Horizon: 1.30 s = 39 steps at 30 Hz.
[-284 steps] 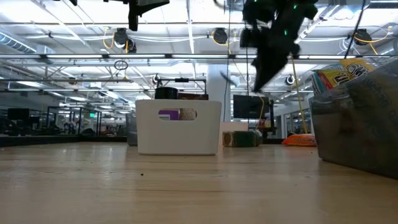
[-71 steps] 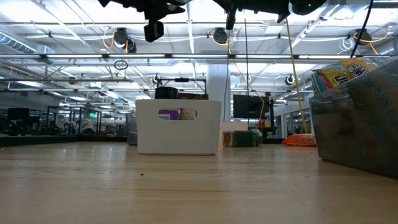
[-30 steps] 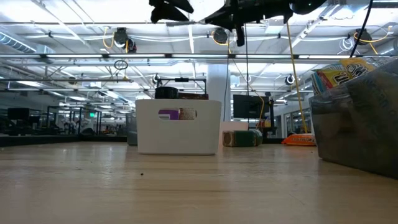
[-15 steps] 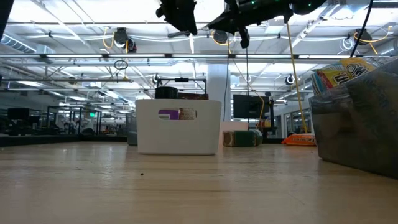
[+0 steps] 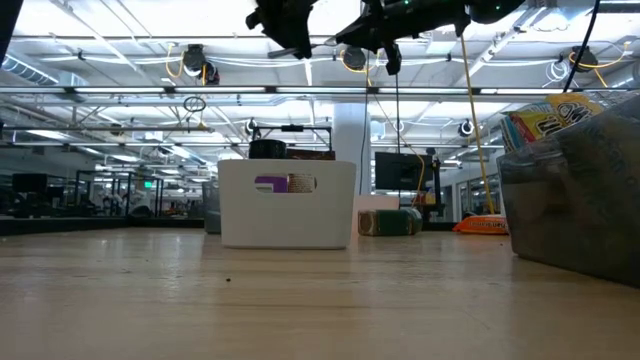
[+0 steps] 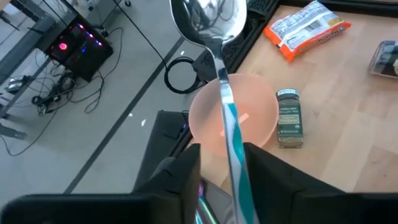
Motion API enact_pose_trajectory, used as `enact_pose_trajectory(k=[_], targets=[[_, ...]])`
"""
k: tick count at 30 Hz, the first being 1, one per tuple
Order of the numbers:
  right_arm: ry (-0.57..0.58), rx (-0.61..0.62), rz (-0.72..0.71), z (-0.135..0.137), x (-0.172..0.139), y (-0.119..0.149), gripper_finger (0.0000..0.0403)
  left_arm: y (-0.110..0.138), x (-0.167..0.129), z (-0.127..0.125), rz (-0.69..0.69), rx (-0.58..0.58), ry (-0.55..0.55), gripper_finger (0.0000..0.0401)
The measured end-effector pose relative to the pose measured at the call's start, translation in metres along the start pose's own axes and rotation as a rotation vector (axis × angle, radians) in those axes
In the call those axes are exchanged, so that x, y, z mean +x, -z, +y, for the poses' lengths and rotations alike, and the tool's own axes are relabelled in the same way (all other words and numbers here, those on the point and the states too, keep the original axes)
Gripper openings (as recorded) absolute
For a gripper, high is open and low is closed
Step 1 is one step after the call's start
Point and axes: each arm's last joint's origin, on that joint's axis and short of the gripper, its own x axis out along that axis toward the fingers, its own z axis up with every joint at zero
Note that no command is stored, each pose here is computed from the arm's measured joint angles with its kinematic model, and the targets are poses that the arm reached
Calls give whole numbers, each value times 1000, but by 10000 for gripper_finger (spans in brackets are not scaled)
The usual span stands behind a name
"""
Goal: Pick & Place Food Item
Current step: Put the blue pattern spoon into the top black transparent bin
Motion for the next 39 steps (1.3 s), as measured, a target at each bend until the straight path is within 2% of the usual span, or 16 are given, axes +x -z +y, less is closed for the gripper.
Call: enact_pose_trajectory(k=[9, 18, 22, 28, 34, 39], targets=[[3, 5, -1, 0, 0, 0, 0, 0, 0, 1, 2, 19, 1, 23], [-7, 6, 9, 0, 0, 1, 10, 0, 1, 3, 7, 16, 23, 25], [-22, 5, 13, 0, 0, 0, 42, 1, 1, 2, 11, 23, 49, 24], [-90, 22, -9, -9, 0, -11, 118, 2, 4, 5, 36, 37, 123, 24], [-121, 60, 1, -27, -5, -26, 173, 18, 7, 25, 205, 21, 107, 24], [-146, 55, -8, -33, -17, -44, 188, 31, 17, 51, 355, -85, 111, 24]])
